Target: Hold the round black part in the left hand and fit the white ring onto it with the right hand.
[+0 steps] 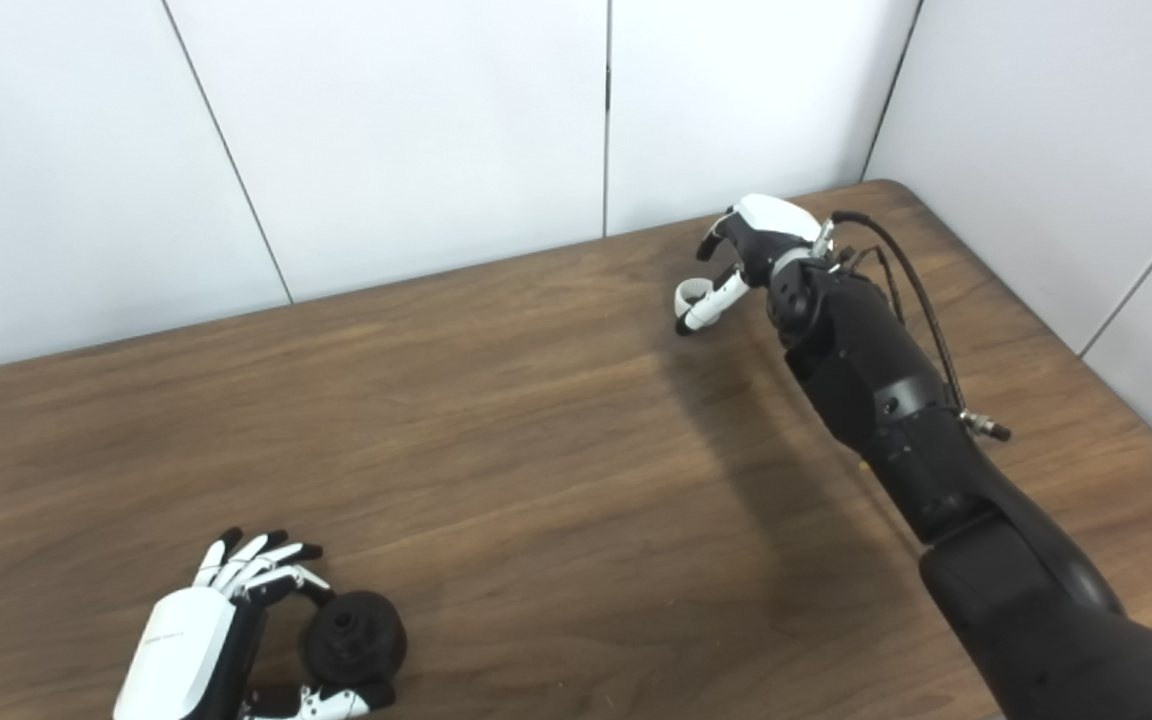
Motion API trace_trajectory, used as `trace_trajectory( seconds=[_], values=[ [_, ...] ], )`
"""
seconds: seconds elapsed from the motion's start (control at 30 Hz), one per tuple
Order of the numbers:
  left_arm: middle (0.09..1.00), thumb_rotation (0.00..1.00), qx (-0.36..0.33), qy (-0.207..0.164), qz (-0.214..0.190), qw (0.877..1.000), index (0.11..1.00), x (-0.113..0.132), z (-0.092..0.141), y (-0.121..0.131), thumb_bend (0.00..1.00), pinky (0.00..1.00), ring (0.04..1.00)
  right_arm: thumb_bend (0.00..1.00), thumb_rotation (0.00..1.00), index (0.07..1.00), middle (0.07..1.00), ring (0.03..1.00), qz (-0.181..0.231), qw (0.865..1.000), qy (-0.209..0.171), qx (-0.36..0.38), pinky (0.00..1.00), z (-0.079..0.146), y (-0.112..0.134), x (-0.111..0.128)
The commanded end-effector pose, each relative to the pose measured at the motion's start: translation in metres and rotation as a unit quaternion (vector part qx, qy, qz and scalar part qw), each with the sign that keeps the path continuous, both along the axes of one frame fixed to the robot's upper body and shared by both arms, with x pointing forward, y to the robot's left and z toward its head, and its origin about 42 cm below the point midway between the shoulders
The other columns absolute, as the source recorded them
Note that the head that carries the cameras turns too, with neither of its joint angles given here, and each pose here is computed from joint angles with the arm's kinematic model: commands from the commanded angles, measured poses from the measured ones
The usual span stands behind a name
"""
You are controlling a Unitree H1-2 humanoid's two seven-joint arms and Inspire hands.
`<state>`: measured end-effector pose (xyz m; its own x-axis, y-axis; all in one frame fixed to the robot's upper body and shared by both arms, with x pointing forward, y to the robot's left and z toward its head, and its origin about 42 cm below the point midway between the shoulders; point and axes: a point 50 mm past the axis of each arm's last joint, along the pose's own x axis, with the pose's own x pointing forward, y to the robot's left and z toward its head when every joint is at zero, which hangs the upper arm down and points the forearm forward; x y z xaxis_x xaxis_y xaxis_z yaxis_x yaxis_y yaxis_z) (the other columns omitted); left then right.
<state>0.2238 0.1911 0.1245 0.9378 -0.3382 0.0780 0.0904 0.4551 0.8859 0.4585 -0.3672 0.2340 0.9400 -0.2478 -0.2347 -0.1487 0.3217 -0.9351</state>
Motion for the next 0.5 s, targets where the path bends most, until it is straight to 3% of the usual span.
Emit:
trace_trajectory(
  seconds=[0.0,0.47],
  values=[
    [0.795,0.05,0.01,-0.004,-0.005,1.0,0.484,-0.005,0.0029,-0.0008,0.52,1.0,0.898,0.9,0.28,0.716,0.97,1.0,0.0,0.999,-0.034,-0.014,1.0,0.029,-0.0001,0.0101],
    [0.792,0.05,0.009,0.0,-0.001,1.0,0.484,-0.0059,0.0044,-0.0041,0.52,1.0,0.898,0.87,0.27,0.678,0.944,1.0,0.0,0.999,-0.027,-0.021,1.0,0.0198,0.0013,0.0091]
  ],
)
